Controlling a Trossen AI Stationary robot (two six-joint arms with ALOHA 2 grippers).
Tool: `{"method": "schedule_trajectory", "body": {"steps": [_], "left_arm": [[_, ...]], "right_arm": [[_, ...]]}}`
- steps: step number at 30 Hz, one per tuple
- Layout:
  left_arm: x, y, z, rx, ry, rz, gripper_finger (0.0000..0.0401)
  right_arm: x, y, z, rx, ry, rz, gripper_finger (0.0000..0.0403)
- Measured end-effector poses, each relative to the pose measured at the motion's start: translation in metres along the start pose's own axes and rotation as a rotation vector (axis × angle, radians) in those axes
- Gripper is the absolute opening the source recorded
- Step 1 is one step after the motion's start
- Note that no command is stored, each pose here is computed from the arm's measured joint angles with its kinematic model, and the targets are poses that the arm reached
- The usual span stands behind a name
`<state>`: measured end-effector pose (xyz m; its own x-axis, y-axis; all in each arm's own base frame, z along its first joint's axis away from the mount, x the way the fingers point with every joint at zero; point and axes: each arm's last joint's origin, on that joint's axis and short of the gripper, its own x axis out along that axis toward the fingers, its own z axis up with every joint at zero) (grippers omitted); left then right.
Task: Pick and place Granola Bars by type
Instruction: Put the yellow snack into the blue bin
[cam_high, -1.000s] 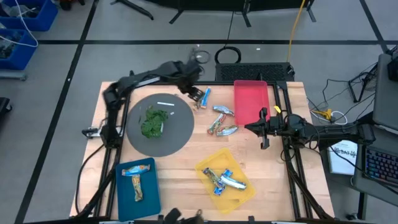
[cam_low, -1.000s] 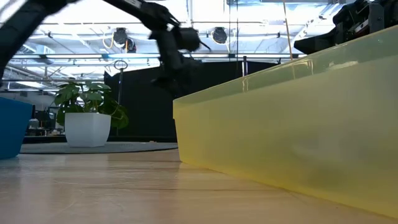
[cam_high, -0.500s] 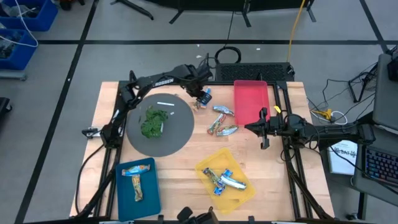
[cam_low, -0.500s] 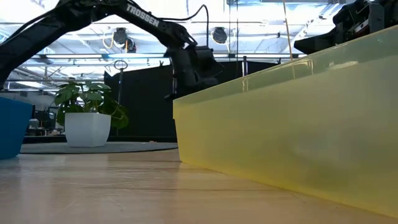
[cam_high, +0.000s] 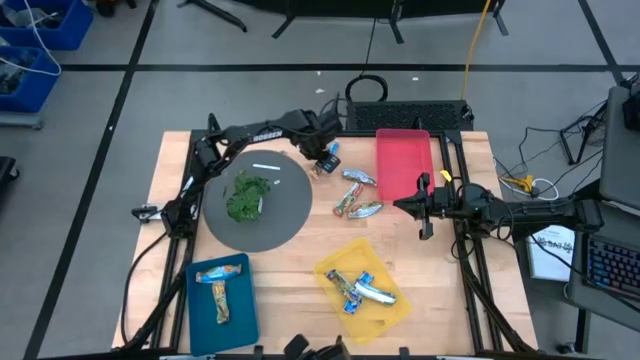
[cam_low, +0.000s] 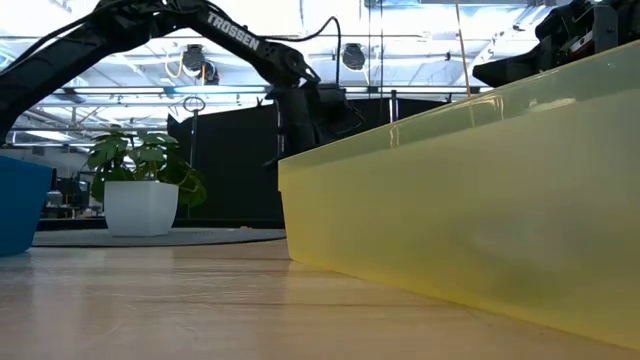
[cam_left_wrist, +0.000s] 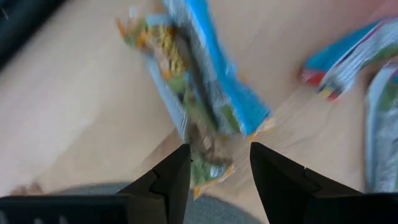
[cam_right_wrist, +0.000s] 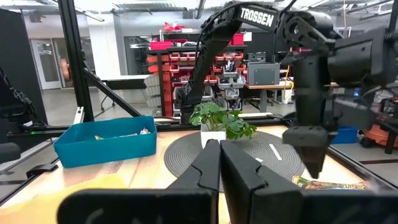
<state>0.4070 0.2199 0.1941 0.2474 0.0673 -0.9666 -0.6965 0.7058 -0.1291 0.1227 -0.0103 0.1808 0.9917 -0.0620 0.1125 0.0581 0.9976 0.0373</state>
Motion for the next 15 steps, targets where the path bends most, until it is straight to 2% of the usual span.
{"method": "schedule_trajectory", "body": {"steps": [4,15], "left_arm": [[0.007,0.001,-0.006,0.0,0.036,0.013,0.0173],[0.025,0.004,-0.013,0.0,0.031,0.018,0.0172]], "right_arm": [[0.0,0.0,0.0,0.0,0.0,0.0,0.0004],[0.0,0.0,0.0,0.0,0.0,0.0,0.0004]]}}
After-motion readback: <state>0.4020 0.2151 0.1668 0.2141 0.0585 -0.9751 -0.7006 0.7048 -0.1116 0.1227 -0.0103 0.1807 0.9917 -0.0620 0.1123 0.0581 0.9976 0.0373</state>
